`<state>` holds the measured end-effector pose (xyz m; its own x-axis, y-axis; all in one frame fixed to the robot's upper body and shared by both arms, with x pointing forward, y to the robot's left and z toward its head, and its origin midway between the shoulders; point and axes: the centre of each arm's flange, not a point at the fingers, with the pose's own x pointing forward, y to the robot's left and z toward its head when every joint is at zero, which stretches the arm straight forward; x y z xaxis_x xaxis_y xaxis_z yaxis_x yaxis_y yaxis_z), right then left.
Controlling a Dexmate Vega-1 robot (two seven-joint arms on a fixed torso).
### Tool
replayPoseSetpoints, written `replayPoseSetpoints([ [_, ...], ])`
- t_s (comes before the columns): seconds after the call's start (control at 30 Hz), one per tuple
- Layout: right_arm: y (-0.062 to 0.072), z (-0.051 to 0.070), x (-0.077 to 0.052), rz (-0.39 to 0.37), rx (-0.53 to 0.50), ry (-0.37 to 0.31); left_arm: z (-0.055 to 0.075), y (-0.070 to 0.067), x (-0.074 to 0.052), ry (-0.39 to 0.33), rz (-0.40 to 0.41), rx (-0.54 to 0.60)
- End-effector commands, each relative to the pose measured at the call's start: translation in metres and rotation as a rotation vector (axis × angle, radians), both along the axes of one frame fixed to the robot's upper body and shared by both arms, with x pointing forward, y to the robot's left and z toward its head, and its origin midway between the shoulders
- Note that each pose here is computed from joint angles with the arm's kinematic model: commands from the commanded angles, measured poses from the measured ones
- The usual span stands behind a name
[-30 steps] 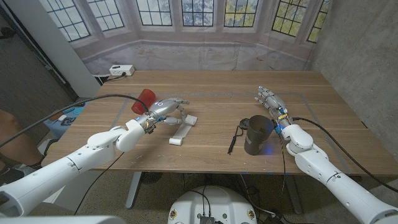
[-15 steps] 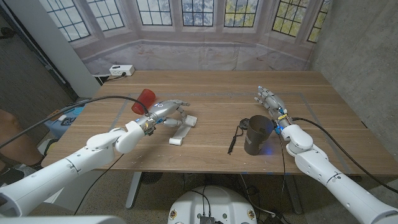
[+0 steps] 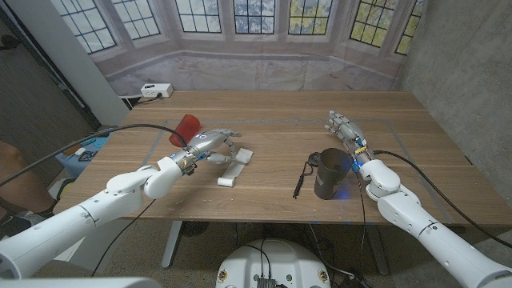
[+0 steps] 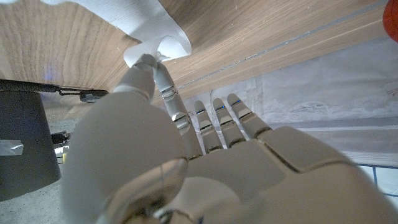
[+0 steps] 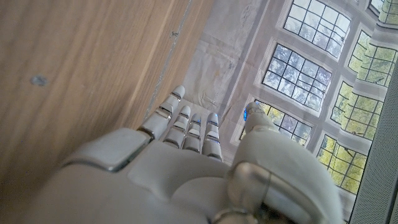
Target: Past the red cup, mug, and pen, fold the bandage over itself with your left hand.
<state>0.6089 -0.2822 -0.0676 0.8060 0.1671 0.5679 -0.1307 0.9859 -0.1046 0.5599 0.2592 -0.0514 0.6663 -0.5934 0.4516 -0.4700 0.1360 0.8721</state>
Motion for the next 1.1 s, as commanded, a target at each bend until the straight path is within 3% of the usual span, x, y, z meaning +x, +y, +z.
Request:
replayPoseSetpoints([
  [0.03,0.0049,-0.0033,-0.0041,0.003,-0.003,0.003,-0.0045,0.005,-0.0042,0.012,-0.002,-0.002],
  [0.7,0.0054,-0.0091,-0.0105,0.005,-0.002,0.003,-0.0069,0.0033,-0.0071,0.033,-0.025,0.008],
  [1.1,0.0101,-0.0013,-0.0086,0.008,-0.025,0.004,-0.0102,0.0071,-0.007,0.038,-0.031,-0.001],
])
